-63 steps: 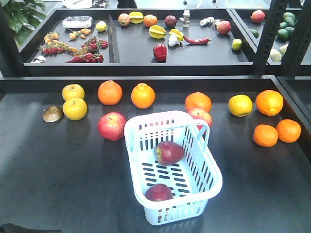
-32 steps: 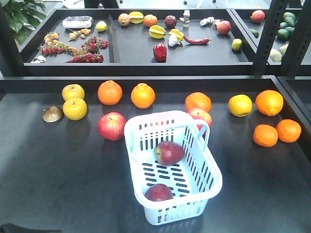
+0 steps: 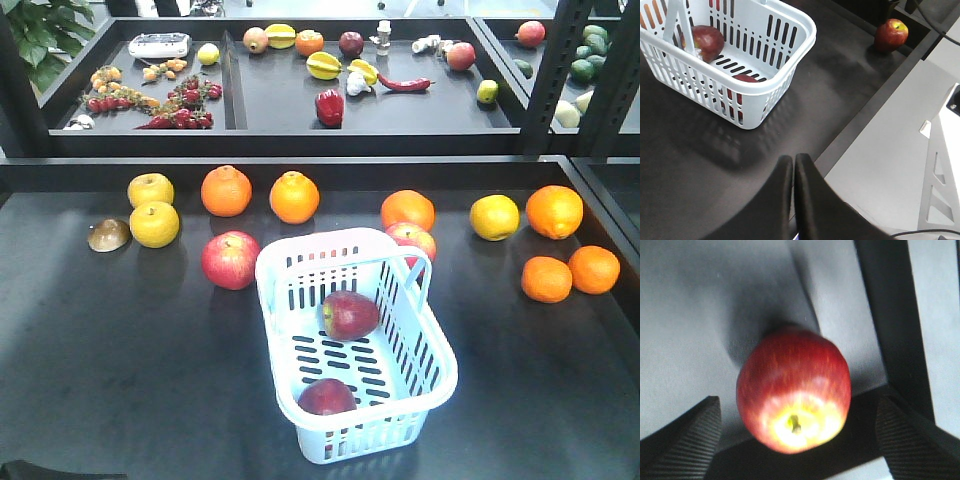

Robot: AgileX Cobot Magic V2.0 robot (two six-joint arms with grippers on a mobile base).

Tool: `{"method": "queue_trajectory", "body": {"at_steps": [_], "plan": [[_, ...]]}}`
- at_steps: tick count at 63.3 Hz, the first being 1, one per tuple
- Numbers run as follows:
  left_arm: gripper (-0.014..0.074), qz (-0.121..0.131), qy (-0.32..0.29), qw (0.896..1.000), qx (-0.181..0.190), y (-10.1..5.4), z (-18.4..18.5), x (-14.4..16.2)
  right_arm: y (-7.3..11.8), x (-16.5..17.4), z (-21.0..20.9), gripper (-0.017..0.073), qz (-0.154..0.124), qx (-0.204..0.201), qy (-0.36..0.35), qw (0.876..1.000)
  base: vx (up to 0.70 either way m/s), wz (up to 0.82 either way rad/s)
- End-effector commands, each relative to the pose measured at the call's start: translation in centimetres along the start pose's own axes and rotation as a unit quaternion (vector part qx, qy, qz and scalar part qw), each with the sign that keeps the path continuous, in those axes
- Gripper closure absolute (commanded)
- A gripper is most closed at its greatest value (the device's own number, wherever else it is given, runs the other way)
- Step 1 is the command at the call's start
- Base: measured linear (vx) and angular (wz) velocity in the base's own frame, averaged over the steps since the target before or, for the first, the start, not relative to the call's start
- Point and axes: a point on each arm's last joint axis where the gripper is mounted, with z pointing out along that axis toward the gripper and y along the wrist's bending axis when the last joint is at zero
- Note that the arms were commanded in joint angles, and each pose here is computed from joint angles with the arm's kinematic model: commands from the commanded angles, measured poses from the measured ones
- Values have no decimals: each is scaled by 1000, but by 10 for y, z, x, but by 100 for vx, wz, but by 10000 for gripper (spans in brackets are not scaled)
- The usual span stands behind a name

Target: Pick three apples into basket with both arms

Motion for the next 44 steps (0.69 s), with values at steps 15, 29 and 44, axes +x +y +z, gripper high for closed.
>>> {"method": "queue_trajectory", "body": {"at_steps": [15, 29, 44], "plan": [[599, -8, -34, 999, -3, -1, -3, -11, -24, -2, -10, -35, 50, -5, -33, 998, 0, 0], [599, -8, -36, 999, -5, -1, -3, -11, -24, -2, -8, -35, 57, -64, -38, 996, 0, 0], [599, -8, -39, 999, -7, 0, -3, -12, -25, -2, -8, -35, 54, -59, -40, 996, 0, 0]]}}
